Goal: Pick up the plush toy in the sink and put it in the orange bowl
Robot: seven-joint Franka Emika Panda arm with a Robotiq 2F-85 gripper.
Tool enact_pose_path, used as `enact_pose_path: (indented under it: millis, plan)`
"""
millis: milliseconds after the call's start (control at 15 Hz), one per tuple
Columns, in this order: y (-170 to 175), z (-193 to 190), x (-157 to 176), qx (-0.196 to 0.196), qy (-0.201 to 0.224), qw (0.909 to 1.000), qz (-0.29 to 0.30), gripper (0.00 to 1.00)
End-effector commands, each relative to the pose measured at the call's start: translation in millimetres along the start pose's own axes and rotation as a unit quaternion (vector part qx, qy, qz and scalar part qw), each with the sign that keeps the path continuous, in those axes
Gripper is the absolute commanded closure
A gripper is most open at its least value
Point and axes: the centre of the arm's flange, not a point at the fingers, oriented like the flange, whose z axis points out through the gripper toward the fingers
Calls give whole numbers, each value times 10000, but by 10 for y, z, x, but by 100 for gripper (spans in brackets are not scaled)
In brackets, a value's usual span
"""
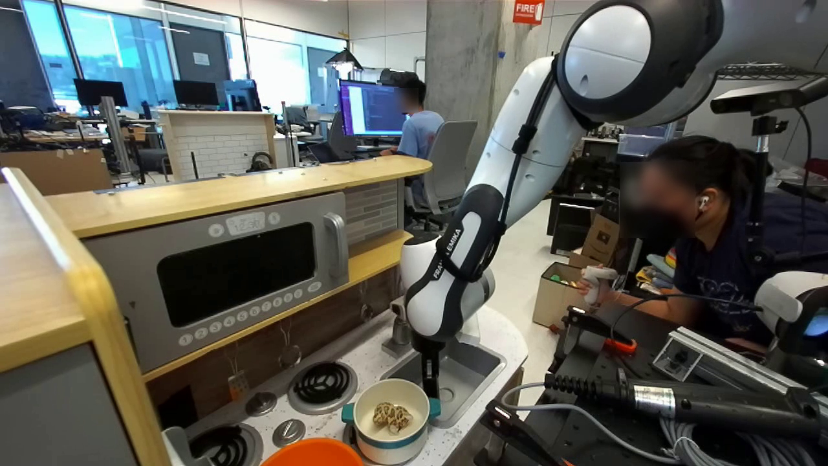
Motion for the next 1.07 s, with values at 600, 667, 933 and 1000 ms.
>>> enact_pose_path:
  millis: [600,667,933,1000]
  plan:
    - [212,-226,-571,5,322,9991,290,51]
    - [198,-213,-560,12,302,9992,270,45]
    - [164,-161,-522,39,251,9994,252,15]
    - [147,-148,-503,39,244,9994,245,8]
